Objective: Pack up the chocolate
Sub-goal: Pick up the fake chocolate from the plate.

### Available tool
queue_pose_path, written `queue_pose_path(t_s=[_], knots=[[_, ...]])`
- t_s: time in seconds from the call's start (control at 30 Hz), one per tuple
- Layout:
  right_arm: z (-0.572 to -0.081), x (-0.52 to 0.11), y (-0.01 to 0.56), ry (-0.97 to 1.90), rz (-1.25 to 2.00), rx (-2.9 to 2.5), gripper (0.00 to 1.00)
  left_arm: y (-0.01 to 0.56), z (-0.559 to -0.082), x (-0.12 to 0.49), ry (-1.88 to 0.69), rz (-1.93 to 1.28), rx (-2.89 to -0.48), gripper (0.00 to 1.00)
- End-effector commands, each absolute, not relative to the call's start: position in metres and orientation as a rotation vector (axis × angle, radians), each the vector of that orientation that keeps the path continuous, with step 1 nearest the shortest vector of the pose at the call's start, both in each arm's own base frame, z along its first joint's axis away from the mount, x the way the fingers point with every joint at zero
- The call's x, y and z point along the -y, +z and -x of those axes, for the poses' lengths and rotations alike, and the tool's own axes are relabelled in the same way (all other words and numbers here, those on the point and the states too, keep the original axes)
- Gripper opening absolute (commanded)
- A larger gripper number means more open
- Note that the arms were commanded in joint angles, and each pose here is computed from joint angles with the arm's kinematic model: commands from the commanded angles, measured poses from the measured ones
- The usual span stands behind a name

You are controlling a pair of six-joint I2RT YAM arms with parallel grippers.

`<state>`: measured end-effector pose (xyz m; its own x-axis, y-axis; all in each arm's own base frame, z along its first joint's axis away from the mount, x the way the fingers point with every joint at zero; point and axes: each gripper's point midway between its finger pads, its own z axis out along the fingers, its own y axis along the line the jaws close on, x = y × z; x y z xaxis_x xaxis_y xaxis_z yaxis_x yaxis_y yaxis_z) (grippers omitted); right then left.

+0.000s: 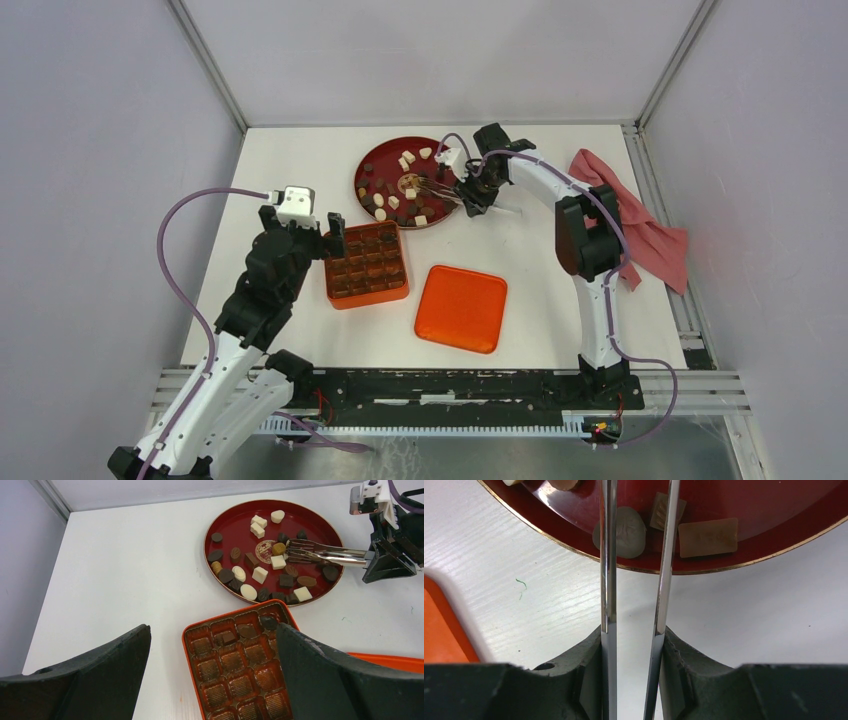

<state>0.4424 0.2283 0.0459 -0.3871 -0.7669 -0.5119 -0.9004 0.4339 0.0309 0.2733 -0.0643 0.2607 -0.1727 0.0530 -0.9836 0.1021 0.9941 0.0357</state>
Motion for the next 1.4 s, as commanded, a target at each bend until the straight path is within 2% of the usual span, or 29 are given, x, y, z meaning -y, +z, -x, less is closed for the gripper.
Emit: queue_pose_path(t_s=[0.0,0.5,0.87,1.37], knots=[[-0.454,-0.222,0.06,0.362,1.417,-2.221,0.41,0.277,-0.274,0.067,-0.084,-0.09,-1.709,1.0],[-0.433,-0.228,0.06,0.456,1.528,-2.183,0.42,0.276,-0.274,0.067,-0.084,-0.093,-1.714,1.0],[-0.452,-0.235,0.062,0.4,1.458,-2.211,0.44,0.277,-0.274,0.068,-0.085,-0.093,-1.711,1.0],[-0.451,-0.256,0.054,0.415,1.489,-2.193,0.46,0.276,-0.274,0.068,-0.087,-0.095,-1.712,1.0]])
